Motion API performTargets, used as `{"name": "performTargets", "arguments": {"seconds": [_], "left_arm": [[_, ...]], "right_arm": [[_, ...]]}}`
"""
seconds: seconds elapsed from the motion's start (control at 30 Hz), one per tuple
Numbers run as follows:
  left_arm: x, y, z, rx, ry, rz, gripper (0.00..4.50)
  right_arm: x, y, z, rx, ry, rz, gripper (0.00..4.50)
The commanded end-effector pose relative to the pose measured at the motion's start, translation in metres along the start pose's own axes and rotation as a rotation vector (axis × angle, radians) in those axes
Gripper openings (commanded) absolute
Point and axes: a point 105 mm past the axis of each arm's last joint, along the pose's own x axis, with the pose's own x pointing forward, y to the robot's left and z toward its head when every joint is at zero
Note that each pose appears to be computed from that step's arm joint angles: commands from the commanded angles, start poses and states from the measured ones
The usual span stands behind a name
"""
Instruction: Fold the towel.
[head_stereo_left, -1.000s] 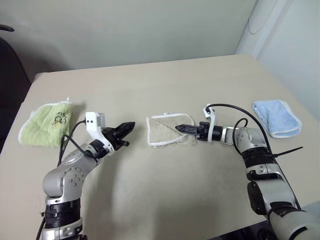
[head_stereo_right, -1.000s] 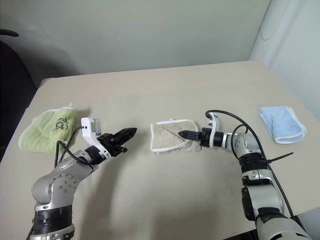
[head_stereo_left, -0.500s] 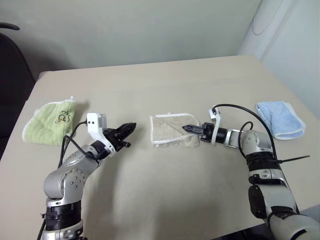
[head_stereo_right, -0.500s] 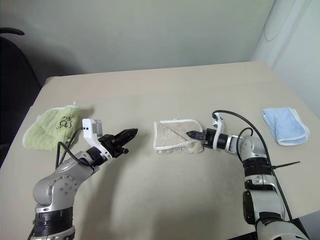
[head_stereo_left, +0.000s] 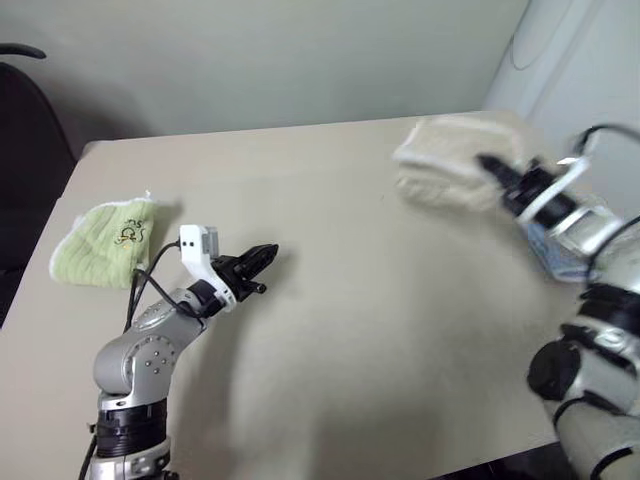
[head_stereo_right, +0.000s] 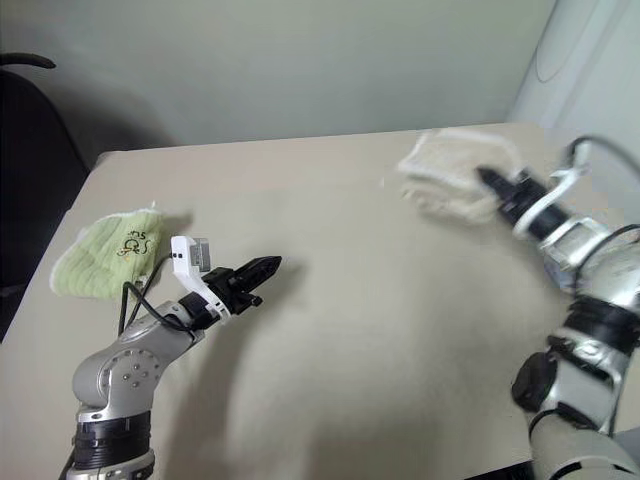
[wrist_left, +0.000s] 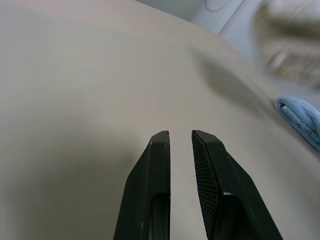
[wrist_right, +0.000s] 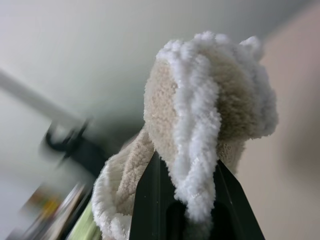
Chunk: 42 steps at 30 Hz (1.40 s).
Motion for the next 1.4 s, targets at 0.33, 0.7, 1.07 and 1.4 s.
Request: {"name": "performTargets", "arguments": {"seconds": [0.33,0.7,1.07,1.4], "left_arm": [[0.018,-0.015,0.003,0.005,-0.013,-0.070,0.80],[0.008,-0.014,0.000,-0.003,-0.023,-0.042,0.80],[0.011,-0.012,0.000,-0.016,-0.026,-0.049,0.80],[-0.006,0.047,0.022,0.488,0.051,0.150,0.80]], "right_arm": [[-0.075,-0.155,0.008,0.095,-0.130,-0.643,0.01],[-0.084,-0.170,0.009,0.002,-0.139,-0.708,1.86],[-0.118,-0.146,0.051,-0.102,-0.179,-0.639,4.46],[-0.085,-0.036,0.026,-0.805,0.058,-0.220,4.46]]}}
